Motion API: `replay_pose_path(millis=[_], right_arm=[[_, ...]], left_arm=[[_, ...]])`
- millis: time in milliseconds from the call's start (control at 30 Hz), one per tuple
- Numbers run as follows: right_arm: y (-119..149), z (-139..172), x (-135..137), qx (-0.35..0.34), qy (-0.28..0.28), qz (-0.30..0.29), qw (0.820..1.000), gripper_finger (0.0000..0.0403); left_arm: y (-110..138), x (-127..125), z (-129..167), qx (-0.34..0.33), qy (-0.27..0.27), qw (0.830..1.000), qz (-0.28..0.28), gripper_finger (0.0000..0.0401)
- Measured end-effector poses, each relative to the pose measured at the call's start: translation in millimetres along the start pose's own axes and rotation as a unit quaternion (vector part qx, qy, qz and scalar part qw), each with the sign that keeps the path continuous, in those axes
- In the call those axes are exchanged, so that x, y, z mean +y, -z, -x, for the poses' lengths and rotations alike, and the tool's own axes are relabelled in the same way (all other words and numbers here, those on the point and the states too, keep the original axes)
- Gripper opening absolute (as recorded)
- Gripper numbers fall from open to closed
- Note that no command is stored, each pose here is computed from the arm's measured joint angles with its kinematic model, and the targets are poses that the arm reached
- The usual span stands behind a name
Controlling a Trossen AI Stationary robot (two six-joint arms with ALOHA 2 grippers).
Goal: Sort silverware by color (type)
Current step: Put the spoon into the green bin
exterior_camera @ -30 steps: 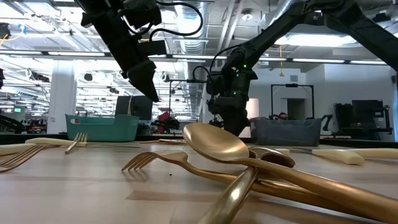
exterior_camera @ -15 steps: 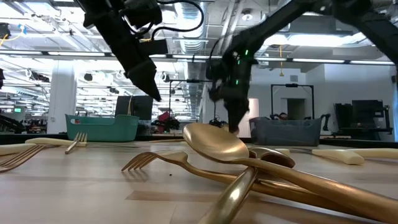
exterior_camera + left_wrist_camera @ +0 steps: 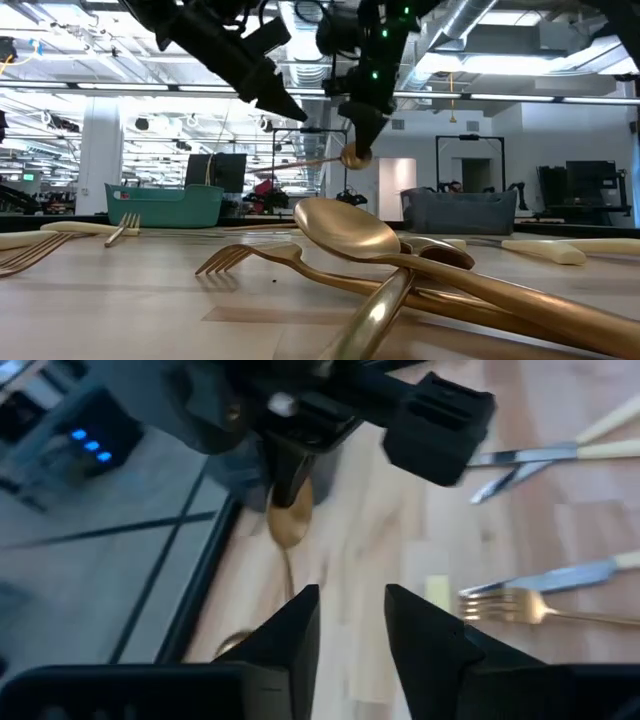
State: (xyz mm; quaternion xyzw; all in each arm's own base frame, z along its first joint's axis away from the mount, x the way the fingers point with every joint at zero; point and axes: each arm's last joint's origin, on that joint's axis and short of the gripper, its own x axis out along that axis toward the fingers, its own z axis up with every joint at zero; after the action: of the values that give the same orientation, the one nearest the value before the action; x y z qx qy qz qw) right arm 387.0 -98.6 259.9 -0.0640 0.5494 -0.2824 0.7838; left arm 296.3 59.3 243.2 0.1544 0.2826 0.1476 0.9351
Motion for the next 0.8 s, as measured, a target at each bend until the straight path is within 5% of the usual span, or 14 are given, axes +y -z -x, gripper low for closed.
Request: replay_pose_path(millis=[400,567,800], right_arm=[[-2.0,34.1,67.8,-0.072,-0.010,0.041,0.997,0.0026],[-2.7,37.2,79.0,-0.087,-0.009,0.049,0.995,0.0027],[-4.2,39.4,80.4,-0.099,0.005,0.041,0.994,0.0027]], left_arm=[[13.6,-7.9,2.0,0.072,0.034,0.996,0.030,0.0190],[13.5,-10.2,2.1,0.066,0.071,0.994,0.053,0.0161],[19.9,-11.4,3.3,0.099,0.079,0.990,0.065,0.0068]])
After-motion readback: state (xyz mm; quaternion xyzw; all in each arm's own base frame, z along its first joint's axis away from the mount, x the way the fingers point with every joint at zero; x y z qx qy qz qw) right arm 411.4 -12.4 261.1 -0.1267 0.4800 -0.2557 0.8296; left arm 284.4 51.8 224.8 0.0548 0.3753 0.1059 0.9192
